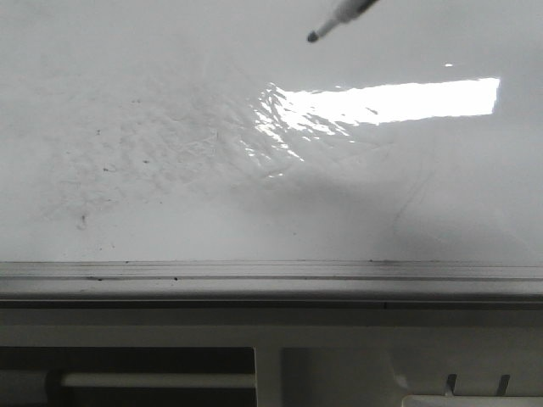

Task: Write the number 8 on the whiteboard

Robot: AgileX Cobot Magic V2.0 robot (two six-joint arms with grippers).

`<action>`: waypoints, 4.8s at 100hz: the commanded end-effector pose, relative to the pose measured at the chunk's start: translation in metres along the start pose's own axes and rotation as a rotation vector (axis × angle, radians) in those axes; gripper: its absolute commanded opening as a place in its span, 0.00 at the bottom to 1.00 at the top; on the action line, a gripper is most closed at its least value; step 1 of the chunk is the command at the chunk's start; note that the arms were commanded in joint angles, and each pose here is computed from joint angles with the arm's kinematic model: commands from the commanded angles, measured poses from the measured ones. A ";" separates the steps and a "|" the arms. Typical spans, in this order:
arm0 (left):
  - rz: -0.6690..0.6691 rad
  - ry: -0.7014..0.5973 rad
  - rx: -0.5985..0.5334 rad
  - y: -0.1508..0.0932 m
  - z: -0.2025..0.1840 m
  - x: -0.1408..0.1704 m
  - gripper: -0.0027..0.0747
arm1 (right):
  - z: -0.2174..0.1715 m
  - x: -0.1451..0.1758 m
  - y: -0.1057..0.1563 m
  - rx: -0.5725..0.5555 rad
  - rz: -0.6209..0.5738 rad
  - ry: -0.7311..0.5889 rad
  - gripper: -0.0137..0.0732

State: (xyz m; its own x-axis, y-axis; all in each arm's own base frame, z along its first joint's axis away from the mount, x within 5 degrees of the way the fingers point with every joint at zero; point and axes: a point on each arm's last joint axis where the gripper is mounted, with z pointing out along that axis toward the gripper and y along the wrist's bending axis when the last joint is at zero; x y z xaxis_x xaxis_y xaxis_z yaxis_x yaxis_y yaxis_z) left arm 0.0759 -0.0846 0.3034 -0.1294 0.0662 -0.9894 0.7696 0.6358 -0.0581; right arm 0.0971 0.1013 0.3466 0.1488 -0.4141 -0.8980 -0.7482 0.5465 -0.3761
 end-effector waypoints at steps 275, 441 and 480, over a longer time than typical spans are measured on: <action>-0.032 -0.049 -0.027 0.002 -0.001 -0.011 0.01 | 0.022 0.019 -0.044 0.206 0.165 0.178 0.11; 0.194 0.197 0.449 -0.023 0.080 -0.011 0.58 | 0.018 -0.020 -0.016 -0.282 0.095 0.114 0.08; 0.207 0.254 0.580 -0.046 0.113 -0.007 0.58 | 0.046 -0.016 0.005 -0.454 0.063 0.148 0.08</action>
State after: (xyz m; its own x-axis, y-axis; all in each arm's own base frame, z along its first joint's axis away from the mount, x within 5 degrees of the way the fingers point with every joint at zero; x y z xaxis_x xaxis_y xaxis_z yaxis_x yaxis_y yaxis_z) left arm 0.1118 -0.1957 0.2841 -0.0122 0.4253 -0.9050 0.9969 0.0761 0.0223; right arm 0.1188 0.1376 0.3355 0.0046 -0.5655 -0.8247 -0.9694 0.1999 -0.1424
